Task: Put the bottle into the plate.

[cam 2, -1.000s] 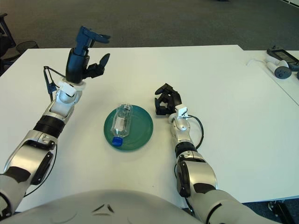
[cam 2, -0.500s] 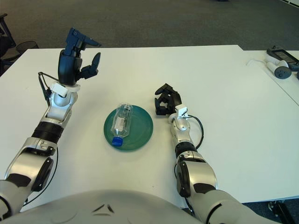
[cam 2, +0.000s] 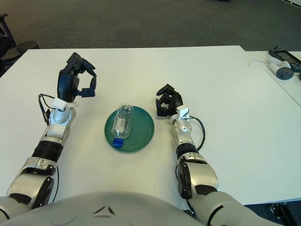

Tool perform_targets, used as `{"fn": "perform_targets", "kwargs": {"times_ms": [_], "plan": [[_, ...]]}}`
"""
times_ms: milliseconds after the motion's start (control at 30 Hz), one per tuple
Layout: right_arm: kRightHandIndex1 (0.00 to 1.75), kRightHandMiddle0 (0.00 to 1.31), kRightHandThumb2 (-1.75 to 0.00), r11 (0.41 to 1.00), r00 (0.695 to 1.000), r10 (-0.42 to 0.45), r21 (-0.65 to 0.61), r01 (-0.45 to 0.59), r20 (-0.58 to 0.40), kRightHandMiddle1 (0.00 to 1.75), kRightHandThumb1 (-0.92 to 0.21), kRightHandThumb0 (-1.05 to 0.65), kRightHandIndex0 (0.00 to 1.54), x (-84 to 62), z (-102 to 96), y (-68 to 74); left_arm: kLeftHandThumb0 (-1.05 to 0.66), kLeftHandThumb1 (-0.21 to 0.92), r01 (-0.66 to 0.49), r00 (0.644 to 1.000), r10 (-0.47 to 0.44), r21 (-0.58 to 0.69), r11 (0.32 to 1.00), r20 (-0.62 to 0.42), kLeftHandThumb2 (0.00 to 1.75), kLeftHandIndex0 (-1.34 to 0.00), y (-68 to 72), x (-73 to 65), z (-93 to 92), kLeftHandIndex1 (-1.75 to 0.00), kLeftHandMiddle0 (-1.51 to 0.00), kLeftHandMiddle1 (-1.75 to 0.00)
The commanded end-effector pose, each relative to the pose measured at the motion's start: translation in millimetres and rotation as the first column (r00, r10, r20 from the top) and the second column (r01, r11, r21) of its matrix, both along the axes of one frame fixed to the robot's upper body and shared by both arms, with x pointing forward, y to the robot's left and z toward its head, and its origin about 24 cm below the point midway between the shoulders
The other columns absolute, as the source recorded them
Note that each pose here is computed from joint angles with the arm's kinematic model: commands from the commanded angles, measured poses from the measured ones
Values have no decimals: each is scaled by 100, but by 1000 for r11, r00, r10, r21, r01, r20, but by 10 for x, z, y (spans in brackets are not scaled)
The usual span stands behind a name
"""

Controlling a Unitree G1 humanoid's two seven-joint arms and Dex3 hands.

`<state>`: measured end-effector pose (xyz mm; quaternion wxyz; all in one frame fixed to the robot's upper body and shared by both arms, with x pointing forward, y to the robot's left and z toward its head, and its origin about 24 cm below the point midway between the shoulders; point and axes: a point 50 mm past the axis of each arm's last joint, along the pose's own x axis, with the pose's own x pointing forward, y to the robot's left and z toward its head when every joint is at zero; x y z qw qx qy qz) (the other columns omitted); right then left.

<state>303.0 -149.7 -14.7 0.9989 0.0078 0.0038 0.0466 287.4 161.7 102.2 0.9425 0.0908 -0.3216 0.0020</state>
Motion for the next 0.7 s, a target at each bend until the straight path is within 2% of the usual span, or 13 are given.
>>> {"fn": "perform_targets", "kwargs": {"times_ms": [0, 300, 500, 667], "plan": [[175, 59, -141, 995, 798, -11, 77, 71, -603, 156, -19, -1, 70, -1181, -1139, 75, 0, 12, -112, 988, 109, -20, 994, -105, 153, -52, 38, -117, -222, -175, -79, -167], [175, 59, -140, 994, 805, -14, 79, 76, -594, 154, -19, -1, 70, -1189, -1133, 23, 0, 9, -136, 956, 149, 68, 988, -253, 156, -55, 56, -178, -510, -175, -81, -167], [175, 60, -140, 993, 807, -21, 80, 84, -590, 153, -19, -1, 70, -1179, -1127, 5, 0, 8, -154, 935, 177, 95, 983, -307, 157, -56, 40, -202, -609, -175, -81, -167], [175, 59, -140, 993, 809, -24, 78, 86, -587, 154, -19, -1, 70, -1169, -1122, 1, 0, 8, -179, 904, 210, 117, 977, -373, 157, -56, 21, -220, -768, -175, -82, -167]]}}
